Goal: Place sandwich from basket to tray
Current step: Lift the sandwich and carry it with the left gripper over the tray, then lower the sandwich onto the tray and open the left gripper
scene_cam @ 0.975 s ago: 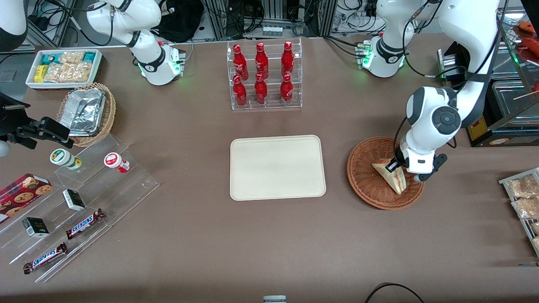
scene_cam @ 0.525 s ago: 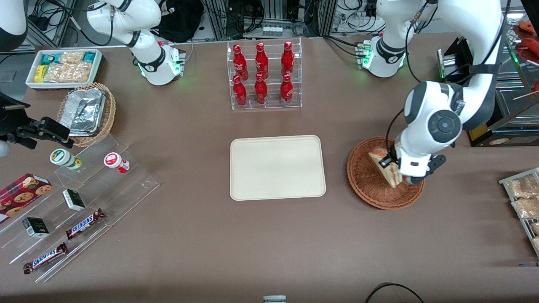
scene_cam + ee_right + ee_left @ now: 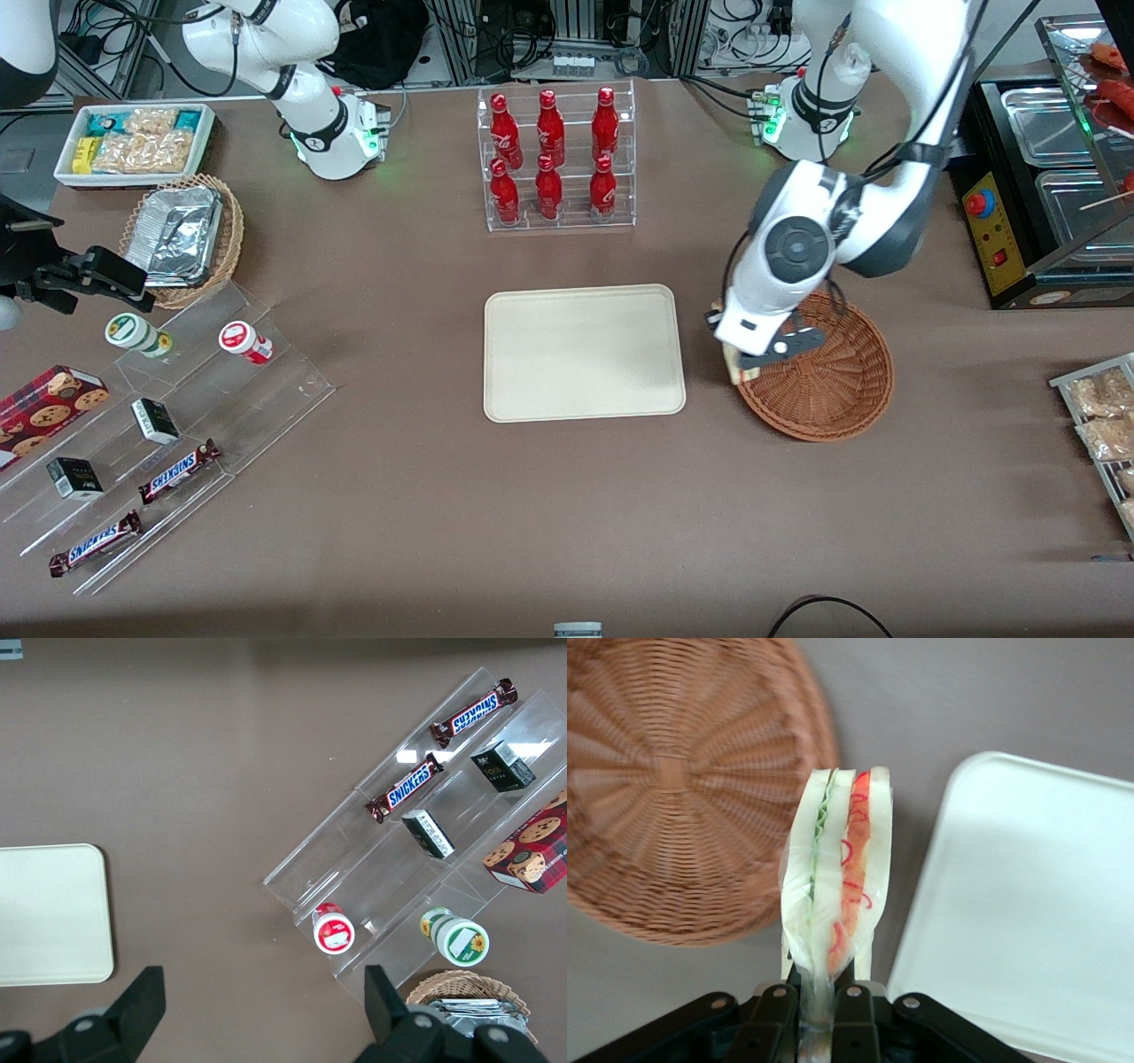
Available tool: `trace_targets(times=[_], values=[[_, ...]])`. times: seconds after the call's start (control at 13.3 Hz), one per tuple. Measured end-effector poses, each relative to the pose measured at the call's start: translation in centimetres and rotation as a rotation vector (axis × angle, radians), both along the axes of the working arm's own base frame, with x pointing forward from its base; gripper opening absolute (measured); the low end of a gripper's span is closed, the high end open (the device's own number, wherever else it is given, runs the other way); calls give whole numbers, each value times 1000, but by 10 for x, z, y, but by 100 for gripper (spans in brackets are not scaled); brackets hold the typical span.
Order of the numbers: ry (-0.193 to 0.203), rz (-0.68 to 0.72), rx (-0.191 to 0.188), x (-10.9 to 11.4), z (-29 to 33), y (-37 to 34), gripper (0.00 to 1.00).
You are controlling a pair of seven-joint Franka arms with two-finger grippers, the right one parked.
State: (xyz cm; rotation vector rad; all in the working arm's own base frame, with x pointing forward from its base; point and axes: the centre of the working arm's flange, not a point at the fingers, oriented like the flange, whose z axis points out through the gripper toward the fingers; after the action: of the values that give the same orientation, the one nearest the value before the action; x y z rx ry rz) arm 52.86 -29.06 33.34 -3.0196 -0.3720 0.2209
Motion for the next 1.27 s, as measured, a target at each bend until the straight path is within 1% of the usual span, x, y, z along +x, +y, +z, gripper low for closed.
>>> trace_targets(times=[0.15, 0.45, 0.67, 0.75, 0.97, 1.12, 1.27], values=[[3, -28, -6, -1, -12, -36, 14], [-1, -23, -13, -2, -35, -100, 13], [-8, -2, -17, -12, -50, -148, 13], [-16, 6, -22, -14, -53, -160, 13], [-63, 28, -66, -19, -63, -187, 13], [-80, 26, -86, -27, -74, -201, 13], [-85, 25, -93, -30, -81, -206, 13]])
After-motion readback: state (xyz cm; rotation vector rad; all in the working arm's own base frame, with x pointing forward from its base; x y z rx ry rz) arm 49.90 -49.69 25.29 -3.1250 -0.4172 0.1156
